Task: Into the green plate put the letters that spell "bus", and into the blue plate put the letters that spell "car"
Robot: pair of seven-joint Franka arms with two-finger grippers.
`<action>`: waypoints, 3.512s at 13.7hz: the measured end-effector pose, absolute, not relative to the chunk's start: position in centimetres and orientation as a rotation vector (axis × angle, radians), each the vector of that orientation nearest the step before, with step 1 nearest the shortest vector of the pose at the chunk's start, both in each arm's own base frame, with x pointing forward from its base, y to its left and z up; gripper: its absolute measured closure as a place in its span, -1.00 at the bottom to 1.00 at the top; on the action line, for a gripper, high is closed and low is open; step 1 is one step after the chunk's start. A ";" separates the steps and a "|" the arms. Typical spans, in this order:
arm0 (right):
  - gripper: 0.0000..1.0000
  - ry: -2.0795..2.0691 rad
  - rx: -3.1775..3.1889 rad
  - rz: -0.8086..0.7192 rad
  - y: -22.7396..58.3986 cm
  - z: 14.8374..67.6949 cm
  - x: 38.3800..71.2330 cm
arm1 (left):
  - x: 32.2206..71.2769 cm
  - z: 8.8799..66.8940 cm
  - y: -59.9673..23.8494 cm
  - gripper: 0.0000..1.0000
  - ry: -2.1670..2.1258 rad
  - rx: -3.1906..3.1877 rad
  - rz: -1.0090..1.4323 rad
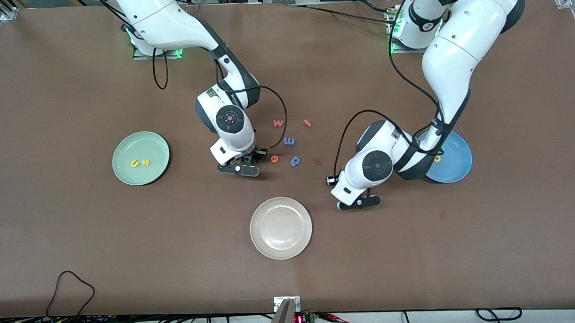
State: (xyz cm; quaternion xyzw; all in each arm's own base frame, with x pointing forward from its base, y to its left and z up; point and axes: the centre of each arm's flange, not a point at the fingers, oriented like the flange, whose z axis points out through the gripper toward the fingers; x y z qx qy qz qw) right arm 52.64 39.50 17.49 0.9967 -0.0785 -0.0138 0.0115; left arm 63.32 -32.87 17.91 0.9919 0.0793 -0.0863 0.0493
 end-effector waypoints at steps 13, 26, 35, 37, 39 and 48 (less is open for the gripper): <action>0.44 -0.228 3.081 -0.088 34.0 22.2 56.6 | 63.1 17.3 -33.1 0.60 0.234 3.050 -0.265; 0.44 0.022 3.066 -0.449 5.0 22.6 59.4 | 68.2 25.2 -15.1 0.68 0.102 3.175 -0.414; -0.42 0.024 3.096 -0.428 0.7 29.2 59.1 | 61.7 22.9 1.5 0.68 -0.062 3.045 -0.490; -0.91 0.030 3.107 -0.371 0.9 33.7 59.1 | 60.5 22.9 1.3 0.68 -0.119 3.098 -0.479; -1.00 0.032 3.119 -0.280 1.0 38.8 59.5 | 60.1 22.7 2.2 0.68 -0.138 3.131 -0.451; -1.00 -0.058 3.134 0.084 -2.4 58.3 57.9 | 58.5 20.9 4.2 -0.56 -0.124 3.135 -0.413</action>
